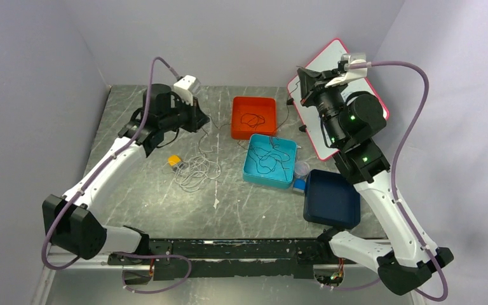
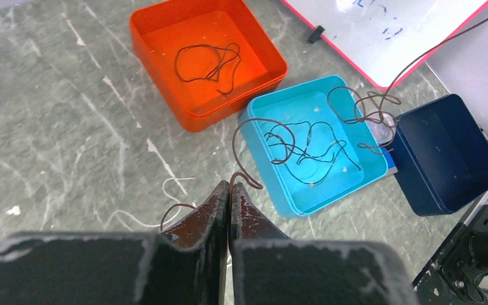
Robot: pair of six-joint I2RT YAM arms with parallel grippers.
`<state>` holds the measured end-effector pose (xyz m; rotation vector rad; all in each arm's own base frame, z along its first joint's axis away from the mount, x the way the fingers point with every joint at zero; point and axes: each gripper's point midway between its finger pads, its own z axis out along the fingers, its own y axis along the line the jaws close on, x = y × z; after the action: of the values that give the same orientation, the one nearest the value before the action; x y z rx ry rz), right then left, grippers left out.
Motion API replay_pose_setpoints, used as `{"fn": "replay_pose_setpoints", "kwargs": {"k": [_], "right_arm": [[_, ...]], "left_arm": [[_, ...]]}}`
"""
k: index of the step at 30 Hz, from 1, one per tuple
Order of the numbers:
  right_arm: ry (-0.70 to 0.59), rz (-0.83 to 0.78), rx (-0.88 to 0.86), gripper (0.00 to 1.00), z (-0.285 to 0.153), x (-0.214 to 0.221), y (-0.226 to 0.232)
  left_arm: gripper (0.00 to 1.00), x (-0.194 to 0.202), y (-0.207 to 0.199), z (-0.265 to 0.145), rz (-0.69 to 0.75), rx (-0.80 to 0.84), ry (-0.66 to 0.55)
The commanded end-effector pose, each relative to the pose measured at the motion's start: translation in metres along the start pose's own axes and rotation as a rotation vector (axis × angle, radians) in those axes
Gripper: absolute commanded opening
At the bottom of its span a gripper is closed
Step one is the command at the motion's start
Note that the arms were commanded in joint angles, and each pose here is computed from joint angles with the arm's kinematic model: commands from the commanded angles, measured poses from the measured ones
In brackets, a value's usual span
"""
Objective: Untangle the cables
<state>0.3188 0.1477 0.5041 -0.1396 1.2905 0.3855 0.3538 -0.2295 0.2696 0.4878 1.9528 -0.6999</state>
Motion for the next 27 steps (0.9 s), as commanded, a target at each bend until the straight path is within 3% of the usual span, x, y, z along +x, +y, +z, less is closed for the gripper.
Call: {"fn": "replay_pose_setpoints", "kwargs": {"k": [1,6,12,19,23,27], "right_arm": [[-0.008,0.005,0.004,0.00,0.003,0.003,-0.002],[0.007,0.011,-0.002,0.00,0.005,0.009,0.000],[-0.041,0.027,-0.077,0.00,0.000,-0.013,0.013],[-0.086,0.014,-0.457,0.00,-0.023,-0.047,0.078],[-0.053,0.049,-0.693,0.00,-0.040,-0.040,0.115],[0.030,0.104,-0.820,0.00,-0.053,-0.011,0.133]], "left_arm": [[0.07,-0.006,0.005,-0.014,0.009,0.041,-0.054],[0.07,-0.006,0.017,-0.025,-0.015,0.035,-0.072],[0.07,-0.003,0.020,-0.025,-0.025,0.041,-0.071],[0.07,0.001,0.022,-0.020,-0.048,0.041,-0.068],[0.07,0.001,0.023,-0.018,-0.055,0.038,-0.069],[0.07,-0.003,0.024,-0.018,-0.053,0.037,-0.075]]}}
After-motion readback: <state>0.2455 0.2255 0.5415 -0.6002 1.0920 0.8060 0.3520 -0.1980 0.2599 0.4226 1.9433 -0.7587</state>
